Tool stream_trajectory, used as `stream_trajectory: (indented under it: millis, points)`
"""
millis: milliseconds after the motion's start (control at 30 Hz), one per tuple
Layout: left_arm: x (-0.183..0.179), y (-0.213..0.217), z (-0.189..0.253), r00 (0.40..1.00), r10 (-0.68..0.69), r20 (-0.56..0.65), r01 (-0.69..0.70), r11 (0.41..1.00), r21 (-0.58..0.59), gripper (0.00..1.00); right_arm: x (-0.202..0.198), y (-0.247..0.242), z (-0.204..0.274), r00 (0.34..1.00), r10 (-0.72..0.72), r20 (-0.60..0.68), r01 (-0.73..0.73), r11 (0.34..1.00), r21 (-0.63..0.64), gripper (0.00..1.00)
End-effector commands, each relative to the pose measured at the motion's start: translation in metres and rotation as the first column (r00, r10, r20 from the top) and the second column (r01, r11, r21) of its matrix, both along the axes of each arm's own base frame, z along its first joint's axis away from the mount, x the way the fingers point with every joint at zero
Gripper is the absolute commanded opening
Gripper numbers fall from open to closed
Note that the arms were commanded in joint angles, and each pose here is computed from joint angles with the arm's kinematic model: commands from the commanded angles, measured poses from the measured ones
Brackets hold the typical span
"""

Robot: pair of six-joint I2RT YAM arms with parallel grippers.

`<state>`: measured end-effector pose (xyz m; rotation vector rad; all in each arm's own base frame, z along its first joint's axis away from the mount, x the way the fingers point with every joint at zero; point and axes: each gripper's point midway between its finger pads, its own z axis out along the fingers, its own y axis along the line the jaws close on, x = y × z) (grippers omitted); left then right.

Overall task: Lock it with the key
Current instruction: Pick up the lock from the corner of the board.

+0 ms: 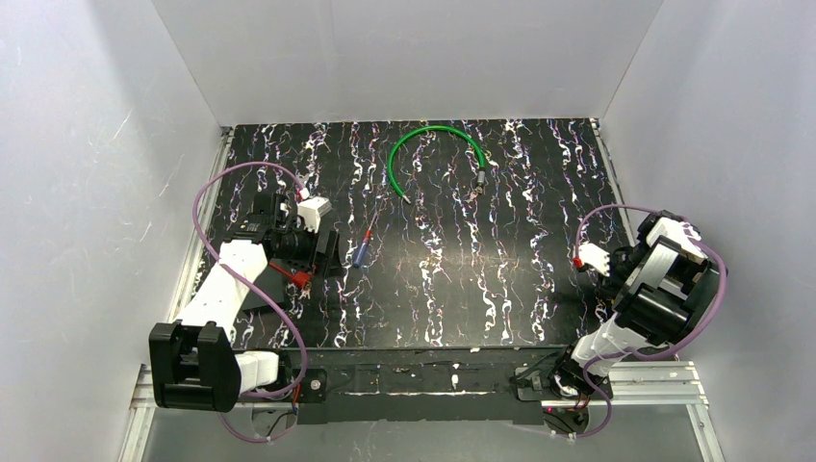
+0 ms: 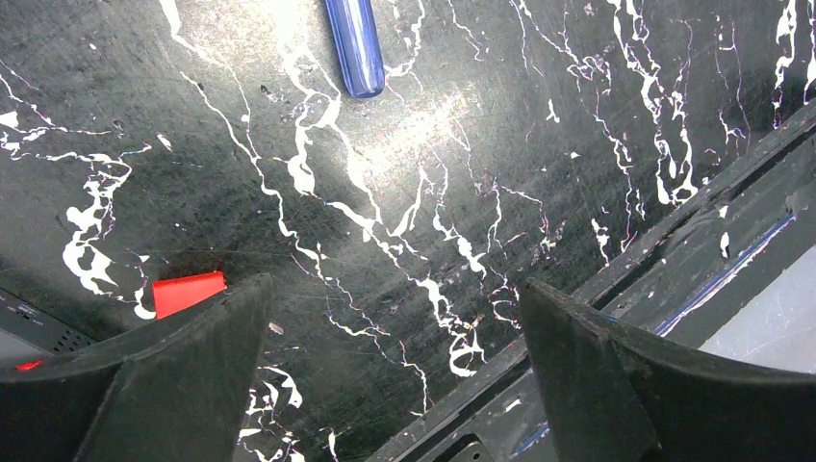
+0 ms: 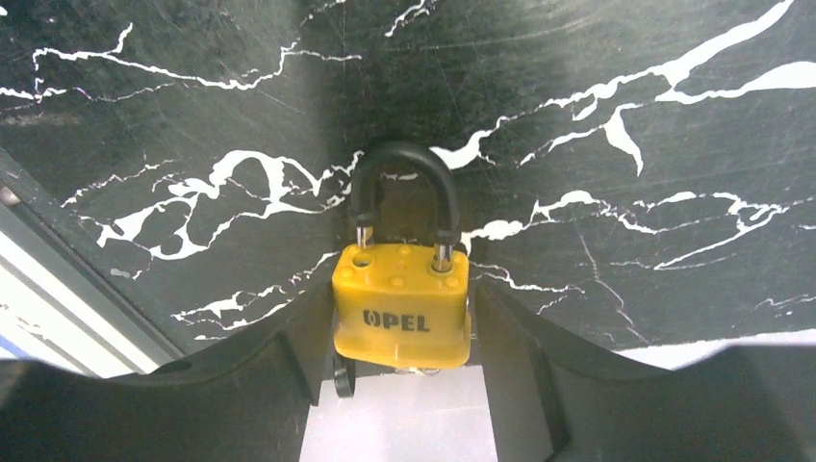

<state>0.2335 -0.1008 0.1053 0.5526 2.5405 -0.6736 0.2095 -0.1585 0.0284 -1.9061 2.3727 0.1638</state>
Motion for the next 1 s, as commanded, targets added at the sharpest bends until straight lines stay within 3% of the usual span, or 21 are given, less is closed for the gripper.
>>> stream_trajectory:
  millis: [0,100,200,333,567,667,833,867,967]
  points:
    - [0.002,-0.003,0.011,0.999,-0.019,0.029,0.019,1.000,-0.013,0.99,0.002,0.013,-0.004,1.000,0.001,0.031,-0.003,0.998,0.056,0.70]
    - [0.001,-0.003,0.012,0.999,-0.018,0.033,0.018,1.000,-0.014,0.99,-0.005,0.012,-0.009,1.000,0.008,0.005,-0.009,0.999,0.046,0.80]
    - [0.000,-0.004,0.012,0.999,-0.018,0.037,0.019,1.000,-0.016,0.99,-0.007,0.011,-0.011,1.000,0.008,-0.005,-0.008,0.999,0.041,0.81]
    - [0.000,-0.004,0.013,0.999,-0.020,0.039,0.020,1.000,-0.016,0.99,-0.003,0.010,-0.014,1.000,0.005,0.012,-0.005,0.999,0.034,0.76]
    - [-0.004,-0.009,0.016,1.000,-0.025,0.017,0.026,0.999,-0.048,0.99,0.024,0.018,0.001,0.991,-0.036,0.130,0.029,0.998,0.053,0.56]
    - [-0.009,-0.011,0.026,0.998,-0.060,0.008,0.060,0.996,-0.061,0.99,0.051,0.070,0.031,0.986,-0.060,0.157,0.036,0.988,0.149,0.49]
    - [-0.008,-0.035,0.063,0.993,-0.109,0.035,0.114,0.967,-0.227,0.99,0.093,0.194,0.100,0.972,-0.071,0.226,-0.014,0.936,0.352,0.48]
    - [-0.007,-0.043,0.089,0.992,-0.107,0.069,0.123,0.946,-0.299,0.99,0.100,0.286,0.141,0.969,-0.056,0.240,-0.072,0.868,0.491,0.48]
    - [-0.012,-0.058,0.122,0.995,-0.087,0.037,0.095,0.899,-0.427,0.99,0.078,0.388,0.179,0.969,0.016,0.247,-0.174,0.753,0.635,0.49]
